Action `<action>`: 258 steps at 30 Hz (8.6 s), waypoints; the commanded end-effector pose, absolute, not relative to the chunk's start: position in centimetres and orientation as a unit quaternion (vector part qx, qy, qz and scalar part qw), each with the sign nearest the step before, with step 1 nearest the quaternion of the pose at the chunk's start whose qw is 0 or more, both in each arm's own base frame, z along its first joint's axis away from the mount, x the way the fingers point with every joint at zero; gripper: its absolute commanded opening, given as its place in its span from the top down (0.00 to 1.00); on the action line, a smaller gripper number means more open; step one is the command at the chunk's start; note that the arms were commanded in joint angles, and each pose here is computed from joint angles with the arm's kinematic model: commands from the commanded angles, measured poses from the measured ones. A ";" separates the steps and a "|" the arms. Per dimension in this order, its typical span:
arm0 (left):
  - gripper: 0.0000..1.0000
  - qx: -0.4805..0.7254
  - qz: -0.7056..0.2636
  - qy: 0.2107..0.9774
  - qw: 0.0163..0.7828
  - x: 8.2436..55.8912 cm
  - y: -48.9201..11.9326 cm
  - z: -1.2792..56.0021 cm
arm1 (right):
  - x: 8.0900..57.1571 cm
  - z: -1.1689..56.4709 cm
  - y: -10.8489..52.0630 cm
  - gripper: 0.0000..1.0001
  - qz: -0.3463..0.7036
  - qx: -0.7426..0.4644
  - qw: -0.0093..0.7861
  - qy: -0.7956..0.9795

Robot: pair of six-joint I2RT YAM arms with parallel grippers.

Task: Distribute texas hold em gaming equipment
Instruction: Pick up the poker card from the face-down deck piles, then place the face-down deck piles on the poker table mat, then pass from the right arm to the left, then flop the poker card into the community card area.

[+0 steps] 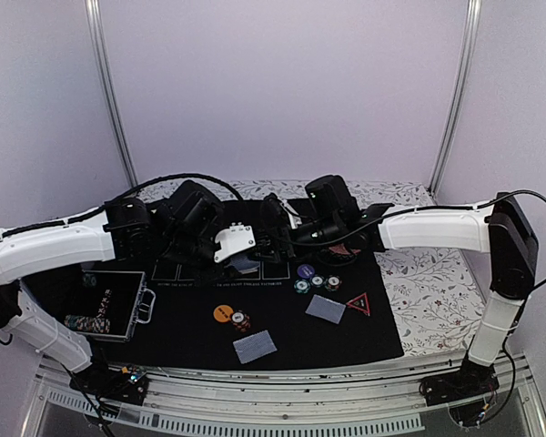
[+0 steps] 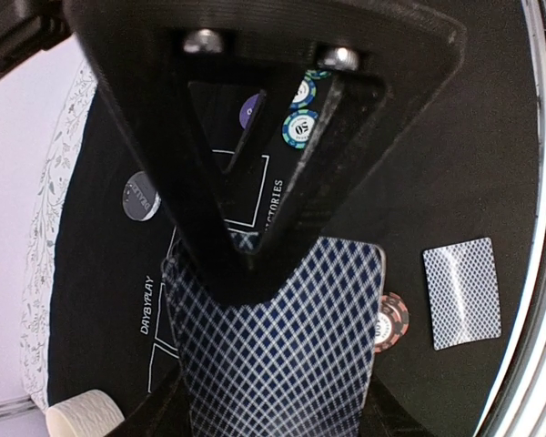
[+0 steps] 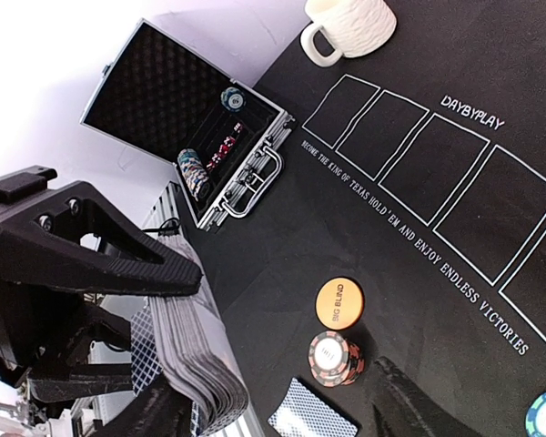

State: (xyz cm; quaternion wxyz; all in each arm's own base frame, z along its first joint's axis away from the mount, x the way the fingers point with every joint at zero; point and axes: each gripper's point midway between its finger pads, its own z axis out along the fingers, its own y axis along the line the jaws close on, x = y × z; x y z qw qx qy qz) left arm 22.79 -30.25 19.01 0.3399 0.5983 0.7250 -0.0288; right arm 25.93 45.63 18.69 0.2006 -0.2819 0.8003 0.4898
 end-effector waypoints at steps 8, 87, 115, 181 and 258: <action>0.51 0.597 -0.040 0.711 0.369 22.6 -30.8 20.8 | 25.8 20.5 44.3 0.53 0.465 -0.290 0.228 0.805; 0.07 0.819 -0.106 0.511 0.239 12.9 -46.4 4.8 | 25.6 25.0 26.0 0.98 0.368 -0.113 0.356 0.851; 0.52 0.618 -0.368 0.645 0.256 16.8 -36.6 24.3 | 16.8 24.6 37.8 0.98 0.370 -0.459 0.286 0.756; 1.00 -0.077 -0.171 0.966 0.178 33.8 -5.7 3.5 | 19.8 25.4 35.9 0.11 0.329 -0.376 0.399 0.769; 0.57 0.071 0.065 0.982 0.160 35.6 -10.9 2.7 | 18.3 23.4 35.4 0.08 0.341 -0.385 0.361 0.778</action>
